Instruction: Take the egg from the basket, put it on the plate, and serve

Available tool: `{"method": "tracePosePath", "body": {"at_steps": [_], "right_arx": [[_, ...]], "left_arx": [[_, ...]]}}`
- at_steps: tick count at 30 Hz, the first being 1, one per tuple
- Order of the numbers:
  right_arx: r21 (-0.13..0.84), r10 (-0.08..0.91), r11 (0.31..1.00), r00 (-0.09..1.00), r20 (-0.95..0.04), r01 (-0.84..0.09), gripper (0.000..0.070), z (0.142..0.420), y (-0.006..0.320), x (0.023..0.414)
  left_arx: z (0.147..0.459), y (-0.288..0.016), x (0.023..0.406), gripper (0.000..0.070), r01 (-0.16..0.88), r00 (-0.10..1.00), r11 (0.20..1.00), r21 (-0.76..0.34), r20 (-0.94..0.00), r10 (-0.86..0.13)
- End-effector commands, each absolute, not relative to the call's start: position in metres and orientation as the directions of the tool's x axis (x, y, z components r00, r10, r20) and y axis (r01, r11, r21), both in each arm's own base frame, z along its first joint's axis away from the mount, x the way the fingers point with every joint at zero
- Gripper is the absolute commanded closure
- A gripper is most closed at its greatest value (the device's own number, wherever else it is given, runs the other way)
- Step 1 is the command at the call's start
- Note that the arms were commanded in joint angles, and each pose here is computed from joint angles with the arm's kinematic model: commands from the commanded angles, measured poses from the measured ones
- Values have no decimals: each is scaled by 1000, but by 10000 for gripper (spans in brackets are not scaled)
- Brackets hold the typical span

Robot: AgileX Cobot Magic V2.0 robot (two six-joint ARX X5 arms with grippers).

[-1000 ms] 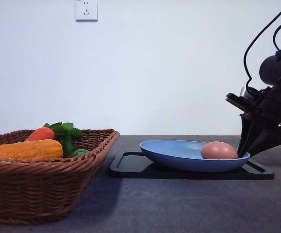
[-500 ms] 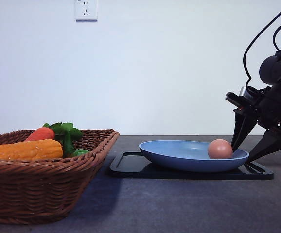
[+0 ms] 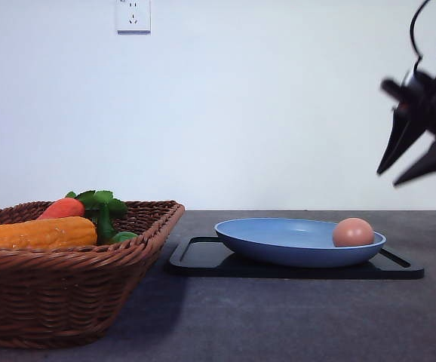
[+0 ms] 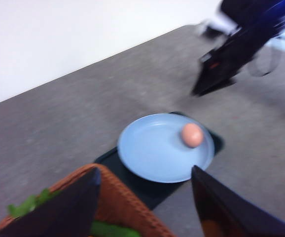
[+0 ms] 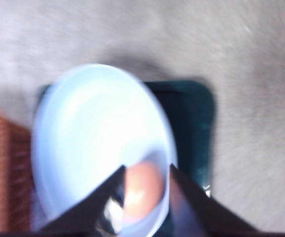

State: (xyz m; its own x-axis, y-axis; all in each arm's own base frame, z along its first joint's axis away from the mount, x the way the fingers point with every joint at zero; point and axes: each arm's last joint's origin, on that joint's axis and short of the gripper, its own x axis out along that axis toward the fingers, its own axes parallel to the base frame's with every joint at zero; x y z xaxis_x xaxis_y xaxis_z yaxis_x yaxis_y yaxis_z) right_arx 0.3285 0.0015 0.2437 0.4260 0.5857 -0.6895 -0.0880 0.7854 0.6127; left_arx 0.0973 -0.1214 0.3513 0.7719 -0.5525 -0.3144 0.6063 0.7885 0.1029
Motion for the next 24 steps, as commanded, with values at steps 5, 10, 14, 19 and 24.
{"method": "tracePosePath", "body": {"at_steps": [5,10,14,19,24], "right_arx": [[555,576,810,431,-694,-189,700,281,10,300],[409,461,887,418,-782,-214,700,300,31,269],[249,341,937,485,-805,-245,700,313,49,244],[90,250,955,609,-753,-282,700,320,68,215],[26,248,953,730,-637,-302,700,310,74,188]], "left_arx": [[343,-132,116,700,537,818,809,240,-382,-430],[329,-128,136,700,466,828,841,276,-472,-304],[317,-112,151,700,383,822,878,287,-540,-182],[299,-85,162,700,250,809,950,189,-580,-98],[288,-68,159,700,222,816,972,72,-560,-145]]}}
